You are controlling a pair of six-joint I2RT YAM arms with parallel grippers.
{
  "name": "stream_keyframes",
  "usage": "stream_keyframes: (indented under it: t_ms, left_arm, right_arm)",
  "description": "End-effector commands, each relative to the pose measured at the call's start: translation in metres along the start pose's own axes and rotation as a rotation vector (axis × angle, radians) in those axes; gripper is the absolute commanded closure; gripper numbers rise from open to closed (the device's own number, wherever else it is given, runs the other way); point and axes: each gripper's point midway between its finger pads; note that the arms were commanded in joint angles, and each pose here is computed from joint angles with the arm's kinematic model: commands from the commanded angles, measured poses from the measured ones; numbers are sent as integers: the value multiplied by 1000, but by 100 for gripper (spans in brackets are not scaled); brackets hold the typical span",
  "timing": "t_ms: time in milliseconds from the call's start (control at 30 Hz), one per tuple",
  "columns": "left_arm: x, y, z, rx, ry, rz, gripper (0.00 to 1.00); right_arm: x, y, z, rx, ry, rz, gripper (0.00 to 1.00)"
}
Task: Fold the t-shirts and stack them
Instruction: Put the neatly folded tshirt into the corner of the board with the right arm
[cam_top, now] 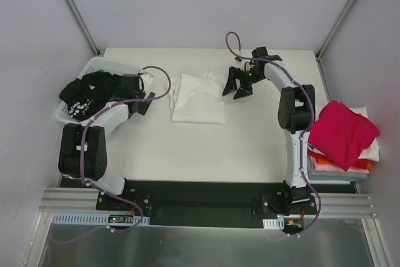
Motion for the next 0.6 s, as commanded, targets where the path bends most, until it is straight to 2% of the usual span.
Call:
stream_keyframes:
  t_ms: [0,567]
  left_arm:
    - [6,8,0,21,5,-27,1]
    - [13,7,-1,18,-5,-25,1]
  right_arm:
    - [15,26,19,22,72,-63,13]
    - [0,24,-5,-60,88,-46,10]
Point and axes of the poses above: each gripper's point midway between its finger pads, its own x axis back along the fingers, its own z axis along the line the jaws close on, y = z × x, and after that the axes turned 5 degrees about x, right-handed
